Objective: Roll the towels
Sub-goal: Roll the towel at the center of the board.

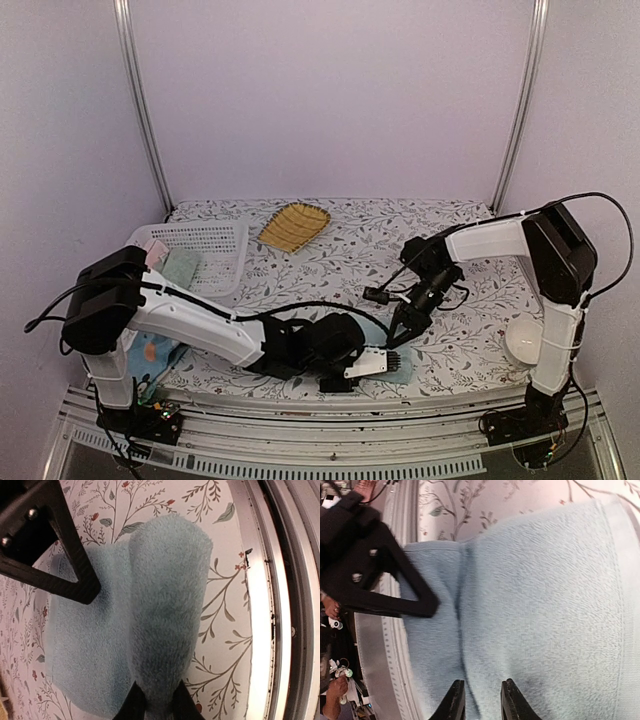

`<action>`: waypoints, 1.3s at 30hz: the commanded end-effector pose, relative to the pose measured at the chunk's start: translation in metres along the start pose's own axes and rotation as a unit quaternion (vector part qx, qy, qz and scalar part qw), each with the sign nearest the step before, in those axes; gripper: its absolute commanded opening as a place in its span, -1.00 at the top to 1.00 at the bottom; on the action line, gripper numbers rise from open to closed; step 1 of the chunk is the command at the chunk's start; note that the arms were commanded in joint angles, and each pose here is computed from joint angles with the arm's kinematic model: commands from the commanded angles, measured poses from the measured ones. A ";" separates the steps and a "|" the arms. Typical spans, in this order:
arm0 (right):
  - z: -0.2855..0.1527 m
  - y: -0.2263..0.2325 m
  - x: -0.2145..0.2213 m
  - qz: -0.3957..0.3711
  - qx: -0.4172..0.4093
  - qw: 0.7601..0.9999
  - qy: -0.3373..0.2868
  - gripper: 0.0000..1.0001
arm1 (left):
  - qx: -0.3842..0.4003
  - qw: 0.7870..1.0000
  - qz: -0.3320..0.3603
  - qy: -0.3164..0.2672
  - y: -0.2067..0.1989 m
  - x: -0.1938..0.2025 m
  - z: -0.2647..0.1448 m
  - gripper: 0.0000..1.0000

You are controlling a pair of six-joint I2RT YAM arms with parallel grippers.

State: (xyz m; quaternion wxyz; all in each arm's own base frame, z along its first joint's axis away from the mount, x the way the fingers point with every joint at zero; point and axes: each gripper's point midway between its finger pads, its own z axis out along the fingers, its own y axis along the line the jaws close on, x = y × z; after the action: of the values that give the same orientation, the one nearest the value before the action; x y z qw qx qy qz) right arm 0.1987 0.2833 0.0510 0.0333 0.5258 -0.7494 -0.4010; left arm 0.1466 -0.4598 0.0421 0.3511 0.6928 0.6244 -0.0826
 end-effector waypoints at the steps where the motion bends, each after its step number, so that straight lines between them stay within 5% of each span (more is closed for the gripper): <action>1: 0.012 -0.050 0.012 0.045 0.081 0.995 0.036 0.53 | 0.021 1.000 -0.017 0.003 -0.010 -0.009 -0.001 0.70; 9: 0.015 -0.081 0.006 0.056 0.125 0.990 0.042 0.55 | 0.083 0.995 -0.048 -0.027 -0.025 -0.029 -0.010 0.72; 19: 0.010 -0.072 -0.003 0.046 0.117 0.992 0.028 0.54 | 0.161 0.969 -0.177 0.064 -0.044 0.026 0.024 0.81; 30: -0.109 0.024 -0.078 -0.113 0.187 0.971 -0.102 0.25 | 0.274 0.876 -0.387 0.083 -0.026 0.048 0.035 0.83; 35: -0.116 0.054 -0.058 -0.176 0.209 0.954 -0.119 0.20 | 0.327 0.818 -0.471 0.045 -0.011 0.055 0.033 0.82; 39: -0.086 0.047 -0.025 -0.224 0.242 0.942 -0.063 0.05 | 0.359 0.779 -0.512 0.042 -0.005 0.063 0.038 0.82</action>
State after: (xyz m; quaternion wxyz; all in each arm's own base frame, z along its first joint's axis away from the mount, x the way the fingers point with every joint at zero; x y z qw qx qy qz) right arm 0.2331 0.2706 0.1973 -0.2615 0.5947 -0.7029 -0.2898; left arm 0.1738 -0.4648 0.0273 0.0664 0.4285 0.7840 -0.4442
